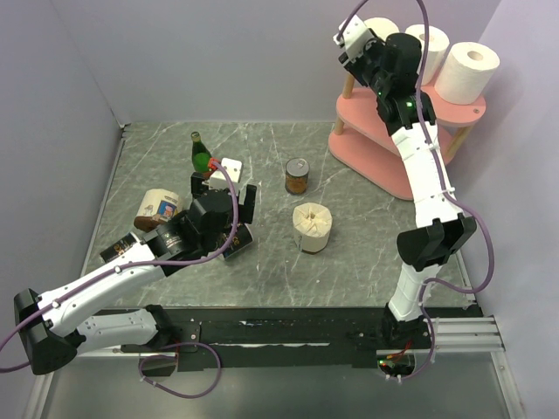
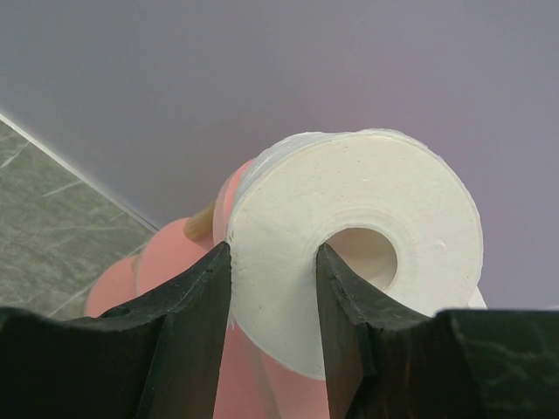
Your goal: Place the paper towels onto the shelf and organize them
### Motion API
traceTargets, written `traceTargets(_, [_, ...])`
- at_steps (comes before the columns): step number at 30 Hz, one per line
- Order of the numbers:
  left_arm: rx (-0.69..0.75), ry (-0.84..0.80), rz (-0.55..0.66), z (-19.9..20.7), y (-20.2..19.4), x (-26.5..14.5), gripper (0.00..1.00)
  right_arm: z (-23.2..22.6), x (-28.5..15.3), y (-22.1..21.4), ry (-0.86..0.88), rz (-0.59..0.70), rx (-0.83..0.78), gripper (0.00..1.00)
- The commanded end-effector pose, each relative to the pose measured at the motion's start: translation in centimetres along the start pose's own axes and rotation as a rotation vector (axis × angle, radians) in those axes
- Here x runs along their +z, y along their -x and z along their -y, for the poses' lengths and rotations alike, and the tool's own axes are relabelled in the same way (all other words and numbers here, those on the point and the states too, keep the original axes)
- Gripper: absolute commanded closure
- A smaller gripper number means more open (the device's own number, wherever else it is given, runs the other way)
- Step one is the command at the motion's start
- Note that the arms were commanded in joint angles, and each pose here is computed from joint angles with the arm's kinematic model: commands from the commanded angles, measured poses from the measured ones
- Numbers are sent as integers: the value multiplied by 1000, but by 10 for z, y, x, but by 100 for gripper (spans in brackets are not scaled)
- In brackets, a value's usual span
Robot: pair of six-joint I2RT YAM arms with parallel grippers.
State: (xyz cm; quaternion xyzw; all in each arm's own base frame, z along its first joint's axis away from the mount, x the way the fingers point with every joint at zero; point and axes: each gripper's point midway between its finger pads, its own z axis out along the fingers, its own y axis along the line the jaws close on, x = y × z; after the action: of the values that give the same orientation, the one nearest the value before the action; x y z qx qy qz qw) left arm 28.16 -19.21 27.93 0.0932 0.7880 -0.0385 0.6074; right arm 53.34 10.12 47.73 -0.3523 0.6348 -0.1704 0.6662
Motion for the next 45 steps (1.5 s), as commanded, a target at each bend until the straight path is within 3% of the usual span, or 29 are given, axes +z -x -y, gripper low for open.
traceTargets(1, [-41,-9,52,0,19,-5,4,40,-6,25,-127,82,-26,54])
traceTargets(16, [-35,0,48,-1,17,-4,4,39,2,10,-130,56,-8,53])
traceTargets(32, [-31,-1,43,0,16,-3,4,42,11,3,-153,47,-4,43])
traceTargets(45, [-36,1,50,-1,18,-4,4,49,8,5,-182,46,31,43])
